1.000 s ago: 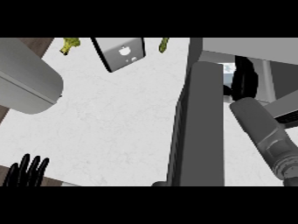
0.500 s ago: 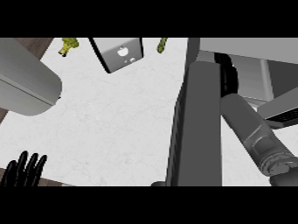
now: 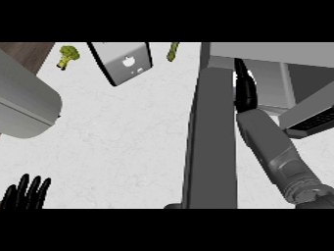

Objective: Pick up the milk, place it into the microwave and close the microwave

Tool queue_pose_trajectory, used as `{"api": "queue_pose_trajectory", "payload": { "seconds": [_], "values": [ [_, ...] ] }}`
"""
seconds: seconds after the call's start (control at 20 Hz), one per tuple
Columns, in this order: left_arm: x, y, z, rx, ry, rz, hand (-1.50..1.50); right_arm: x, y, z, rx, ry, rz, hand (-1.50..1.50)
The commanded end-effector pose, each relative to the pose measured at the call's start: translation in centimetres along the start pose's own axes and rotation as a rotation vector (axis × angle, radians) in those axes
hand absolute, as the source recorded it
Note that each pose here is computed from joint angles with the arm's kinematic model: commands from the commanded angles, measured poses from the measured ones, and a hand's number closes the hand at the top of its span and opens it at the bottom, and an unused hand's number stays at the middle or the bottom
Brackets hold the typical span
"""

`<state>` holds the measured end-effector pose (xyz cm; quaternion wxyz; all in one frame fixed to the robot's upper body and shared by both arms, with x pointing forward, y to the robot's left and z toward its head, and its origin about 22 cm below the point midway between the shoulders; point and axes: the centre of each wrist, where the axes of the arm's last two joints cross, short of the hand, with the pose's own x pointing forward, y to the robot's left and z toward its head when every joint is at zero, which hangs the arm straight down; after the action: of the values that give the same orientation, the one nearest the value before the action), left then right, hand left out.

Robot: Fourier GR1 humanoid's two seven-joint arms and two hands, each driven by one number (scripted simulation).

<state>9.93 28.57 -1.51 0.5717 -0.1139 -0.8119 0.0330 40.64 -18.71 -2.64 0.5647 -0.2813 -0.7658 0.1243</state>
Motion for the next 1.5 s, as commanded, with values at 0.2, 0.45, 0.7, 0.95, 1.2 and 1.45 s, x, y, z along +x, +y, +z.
{"api": "queue_pose_trajectory", "payload": {
  "seconds": [0.2,0.45,0.7,0.95,1.2,1.45],
  "values": [
    [0.6,-0.6,0.8,-0.002,-0.018,0.009,-1.5,-3.0,0.8,4.3,0.036,0.041,-0.27,-1.5],
    [0.1,-1.3,0.6,0.017,0.016,0.007,-1.5,-5.5,-1.1,5.9,0.058,0.02,-0.337,-1.5],
    [0.3,-0.2,1.5,0.044,0.034,0.002,-1.5,-6.0,1.0,9.1,0.068,0.016,-0.363,-1.5],
    [0.6,0.0,0.9,0.026,0.043,-0.025,-1.5,-9.0,-1.2,12.2,0.09,0.016,-0.452,-1.5],
    [-0.4,-1.2,0.4,-0.04,0.091,-0.036,-1.5,-8.2,0.4,12.8,0.164,0.011,-0.526,-1.5],
    [-1.0,-2.7,1.1,-0.053,0.128,-0.03,-1.5,-12.0,-4.3,16.4,0.129,0.018,-0.499,-1.5]
  ]
}}
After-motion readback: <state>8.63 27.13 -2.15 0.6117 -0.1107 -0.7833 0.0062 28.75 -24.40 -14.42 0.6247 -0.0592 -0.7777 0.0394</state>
